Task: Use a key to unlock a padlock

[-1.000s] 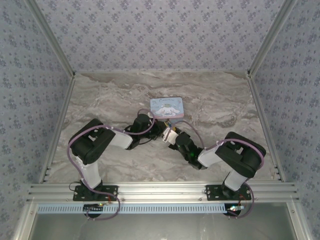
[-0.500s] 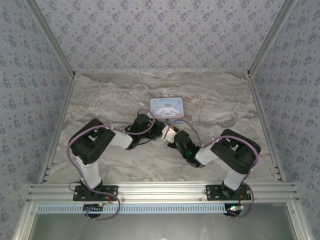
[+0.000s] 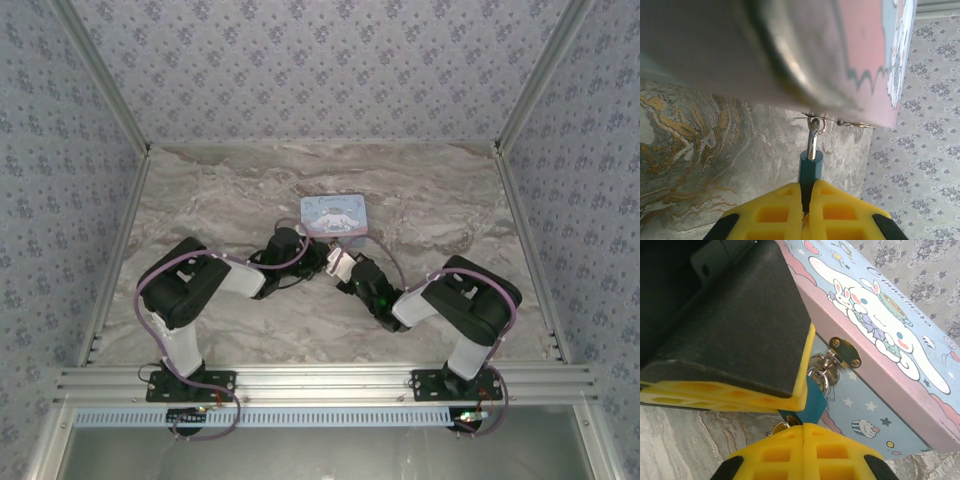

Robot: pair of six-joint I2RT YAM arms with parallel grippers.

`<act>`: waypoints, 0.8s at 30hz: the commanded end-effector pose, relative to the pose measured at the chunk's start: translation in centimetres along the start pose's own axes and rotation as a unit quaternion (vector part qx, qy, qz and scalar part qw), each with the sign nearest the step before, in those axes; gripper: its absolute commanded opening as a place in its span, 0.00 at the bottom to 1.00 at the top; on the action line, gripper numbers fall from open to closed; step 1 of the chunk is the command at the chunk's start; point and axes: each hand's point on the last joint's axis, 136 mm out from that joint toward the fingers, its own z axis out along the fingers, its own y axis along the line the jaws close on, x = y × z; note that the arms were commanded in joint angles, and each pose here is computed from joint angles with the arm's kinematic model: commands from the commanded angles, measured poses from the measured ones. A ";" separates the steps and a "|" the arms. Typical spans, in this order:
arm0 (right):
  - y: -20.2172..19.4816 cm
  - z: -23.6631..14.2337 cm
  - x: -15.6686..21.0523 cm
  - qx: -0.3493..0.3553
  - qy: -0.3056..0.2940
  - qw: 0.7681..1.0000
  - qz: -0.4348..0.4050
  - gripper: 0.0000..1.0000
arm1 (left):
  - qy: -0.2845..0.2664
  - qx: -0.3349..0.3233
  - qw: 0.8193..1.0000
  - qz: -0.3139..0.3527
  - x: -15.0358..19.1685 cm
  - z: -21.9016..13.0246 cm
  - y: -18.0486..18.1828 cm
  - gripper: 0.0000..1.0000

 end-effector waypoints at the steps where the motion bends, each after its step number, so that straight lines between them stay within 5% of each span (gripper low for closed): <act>1: 0.5 0.1 -1.1 -0.030 -0.021 0.998 0.047 0.00 | 0.007 0.035 0.999 0.008 0.1 -0.2 -2.8 0.08; 22: -0.7 -0.4 -0.4 -0.068 -0.046 0.989 0.121 0.00 | 0.001 0.035 0.999 0.009 0.0 -0.4 -3.0 0.07; 24: -0.7 -0.9 -0.5 -0.062 -0.047 0.991 0.109 0.07 | 0.001 0.035 0.999 0.009 0.0 -0.5 -2.9 0.07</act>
